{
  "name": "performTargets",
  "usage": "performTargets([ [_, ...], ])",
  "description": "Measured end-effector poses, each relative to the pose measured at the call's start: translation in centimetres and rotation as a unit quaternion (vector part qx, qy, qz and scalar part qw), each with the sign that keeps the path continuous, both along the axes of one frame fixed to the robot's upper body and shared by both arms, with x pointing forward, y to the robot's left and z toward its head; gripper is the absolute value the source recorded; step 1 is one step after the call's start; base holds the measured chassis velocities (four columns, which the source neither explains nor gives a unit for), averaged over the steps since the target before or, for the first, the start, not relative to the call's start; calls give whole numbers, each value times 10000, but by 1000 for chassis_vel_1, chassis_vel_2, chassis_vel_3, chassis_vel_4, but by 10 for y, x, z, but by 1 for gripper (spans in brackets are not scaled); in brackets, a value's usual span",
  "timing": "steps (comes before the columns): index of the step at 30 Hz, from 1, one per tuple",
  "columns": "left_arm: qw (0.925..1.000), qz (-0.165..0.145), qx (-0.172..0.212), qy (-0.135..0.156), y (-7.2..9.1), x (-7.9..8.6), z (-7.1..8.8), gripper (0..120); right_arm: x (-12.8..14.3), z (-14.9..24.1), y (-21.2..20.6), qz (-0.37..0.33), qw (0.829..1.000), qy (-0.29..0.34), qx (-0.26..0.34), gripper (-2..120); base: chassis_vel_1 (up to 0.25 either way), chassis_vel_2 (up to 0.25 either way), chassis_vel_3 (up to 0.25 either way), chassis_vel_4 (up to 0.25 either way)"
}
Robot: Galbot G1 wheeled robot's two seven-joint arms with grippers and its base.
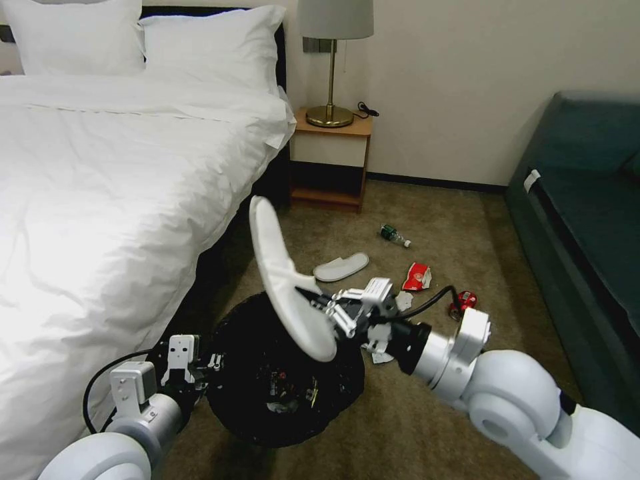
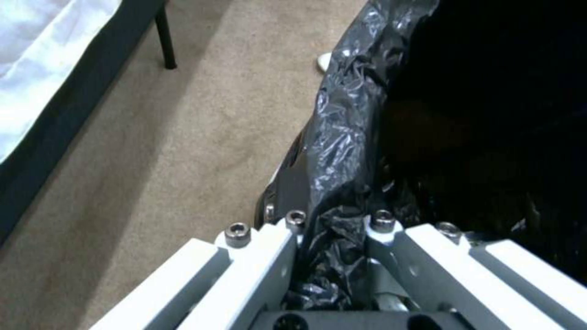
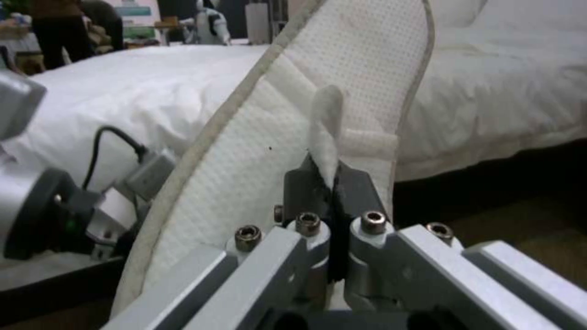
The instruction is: Pick up the trash bin, then pick up the garbage on the floor and place it into the trash bin.
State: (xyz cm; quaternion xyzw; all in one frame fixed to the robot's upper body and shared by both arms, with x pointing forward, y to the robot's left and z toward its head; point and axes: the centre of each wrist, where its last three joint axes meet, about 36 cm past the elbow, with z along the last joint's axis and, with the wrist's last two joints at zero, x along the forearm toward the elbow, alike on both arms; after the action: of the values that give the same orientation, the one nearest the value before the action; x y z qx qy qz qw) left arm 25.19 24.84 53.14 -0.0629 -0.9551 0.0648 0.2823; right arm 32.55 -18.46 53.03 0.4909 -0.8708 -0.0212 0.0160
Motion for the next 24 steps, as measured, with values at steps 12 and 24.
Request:
performTargets([
  [12,10000,13,1,-24,1,0,1,2,-3,0,6,-254,9997,60,-22,39,0,0,0,0],
  [24,10000,46,32,-17,2,0,0,2,8,22,-2,-589,9980,-30,236,86,0,0,0,0],
])
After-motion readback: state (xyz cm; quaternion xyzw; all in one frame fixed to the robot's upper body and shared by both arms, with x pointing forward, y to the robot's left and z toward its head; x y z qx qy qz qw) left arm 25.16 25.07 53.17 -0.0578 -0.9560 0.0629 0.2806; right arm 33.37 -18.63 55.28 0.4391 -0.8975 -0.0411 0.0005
